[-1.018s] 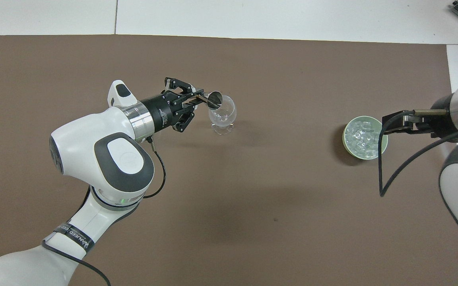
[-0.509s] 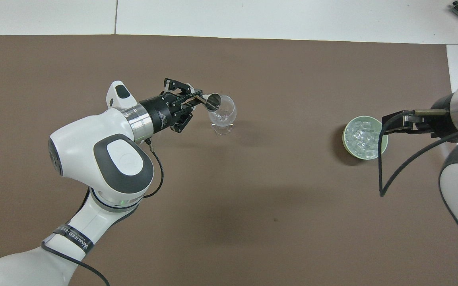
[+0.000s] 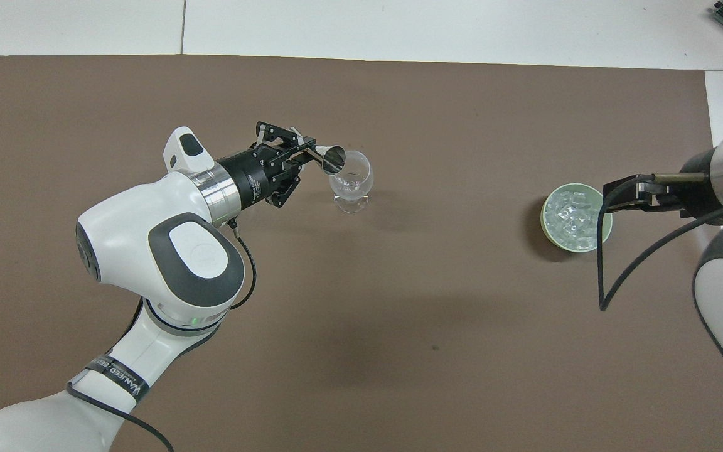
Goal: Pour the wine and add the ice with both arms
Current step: 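Tilt the metal cup over the wine glass with the left gripper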
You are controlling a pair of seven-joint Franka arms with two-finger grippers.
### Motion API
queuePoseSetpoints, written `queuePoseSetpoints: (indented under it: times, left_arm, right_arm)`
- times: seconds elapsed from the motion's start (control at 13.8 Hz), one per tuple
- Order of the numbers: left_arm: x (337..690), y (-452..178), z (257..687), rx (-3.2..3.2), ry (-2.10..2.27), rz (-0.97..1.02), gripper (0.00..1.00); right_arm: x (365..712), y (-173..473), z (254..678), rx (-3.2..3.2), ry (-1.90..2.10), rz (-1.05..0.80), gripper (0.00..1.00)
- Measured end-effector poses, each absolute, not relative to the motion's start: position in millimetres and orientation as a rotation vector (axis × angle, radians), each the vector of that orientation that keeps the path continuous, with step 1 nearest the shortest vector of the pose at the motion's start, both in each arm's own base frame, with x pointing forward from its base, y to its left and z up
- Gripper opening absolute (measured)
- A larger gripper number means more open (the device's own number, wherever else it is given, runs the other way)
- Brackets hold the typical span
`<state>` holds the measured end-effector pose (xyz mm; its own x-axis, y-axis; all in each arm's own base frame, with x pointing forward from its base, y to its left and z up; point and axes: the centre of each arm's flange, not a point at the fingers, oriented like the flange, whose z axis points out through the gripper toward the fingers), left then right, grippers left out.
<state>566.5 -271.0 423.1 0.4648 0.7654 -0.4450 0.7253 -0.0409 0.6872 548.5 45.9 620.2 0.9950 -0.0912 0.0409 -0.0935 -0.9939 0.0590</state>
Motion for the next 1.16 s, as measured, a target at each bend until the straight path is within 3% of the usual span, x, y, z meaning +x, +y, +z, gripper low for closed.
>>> queuePoseSetpoints:
  times: [1.16]
  left_arm:
    - [567.5,-278.9,437.2,1.804,1.210,0.122,0.22]
  right_arm:
    - [548.5,45.9,620.2,3.077,-0.143,0.059,1.00]
